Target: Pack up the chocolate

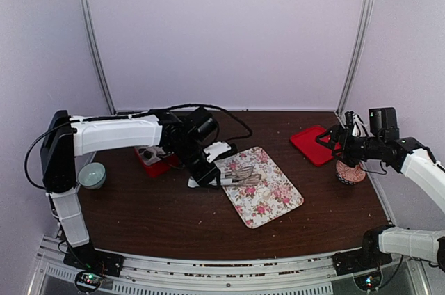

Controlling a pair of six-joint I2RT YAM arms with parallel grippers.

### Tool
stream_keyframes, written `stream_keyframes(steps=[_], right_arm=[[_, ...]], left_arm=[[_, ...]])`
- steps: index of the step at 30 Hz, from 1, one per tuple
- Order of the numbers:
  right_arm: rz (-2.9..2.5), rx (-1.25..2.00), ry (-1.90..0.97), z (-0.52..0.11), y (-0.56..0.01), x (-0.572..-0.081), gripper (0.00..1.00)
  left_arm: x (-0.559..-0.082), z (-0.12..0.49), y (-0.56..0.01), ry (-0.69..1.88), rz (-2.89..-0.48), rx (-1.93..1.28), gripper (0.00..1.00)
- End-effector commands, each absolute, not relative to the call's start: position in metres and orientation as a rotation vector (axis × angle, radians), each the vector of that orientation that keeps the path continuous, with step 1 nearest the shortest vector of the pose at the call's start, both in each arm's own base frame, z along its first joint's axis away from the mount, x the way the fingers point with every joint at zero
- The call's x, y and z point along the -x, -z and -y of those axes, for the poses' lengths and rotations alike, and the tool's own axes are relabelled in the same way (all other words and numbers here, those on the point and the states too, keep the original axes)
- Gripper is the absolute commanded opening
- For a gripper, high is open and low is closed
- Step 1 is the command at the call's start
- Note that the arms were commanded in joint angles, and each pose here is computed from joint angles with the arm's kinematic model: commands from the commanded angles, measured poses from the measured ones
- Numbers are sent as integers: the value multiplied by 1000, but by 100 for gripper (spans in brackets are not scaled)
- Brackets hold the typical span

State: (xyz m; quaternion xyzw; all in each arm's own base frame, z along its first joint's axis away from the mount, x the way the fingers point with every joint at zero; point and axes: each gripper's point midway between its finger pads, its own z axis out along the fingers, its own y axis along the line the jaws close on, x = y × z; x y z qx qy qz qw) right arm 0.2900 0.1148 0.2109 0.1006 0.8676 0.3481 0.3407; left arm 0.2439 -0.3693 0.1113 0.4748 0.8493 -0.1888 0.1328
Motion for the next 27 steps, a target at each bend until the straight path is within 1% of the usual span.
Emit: stream_keyframes(steps=[1, 5, 13, 27], right_arm=[[-2218, -241, -916, -115, -220, -294, 100], [-2211, -235, -914, -115, -224, -295, 100], [-2203, -234, -913, -115, -227, -297, 100], [-2198, -243, -912, -114, -227, -299, 100]], left_arm=[[-270, 389, -123, 524, -2380, -1332, 42], [-276, 389, -112, 476, -2389, -1339, 44], [-280, 397, -101, 471, -2377, -1390, 46], [-297, 414, -88, 440, -2383, -1430, 45]])
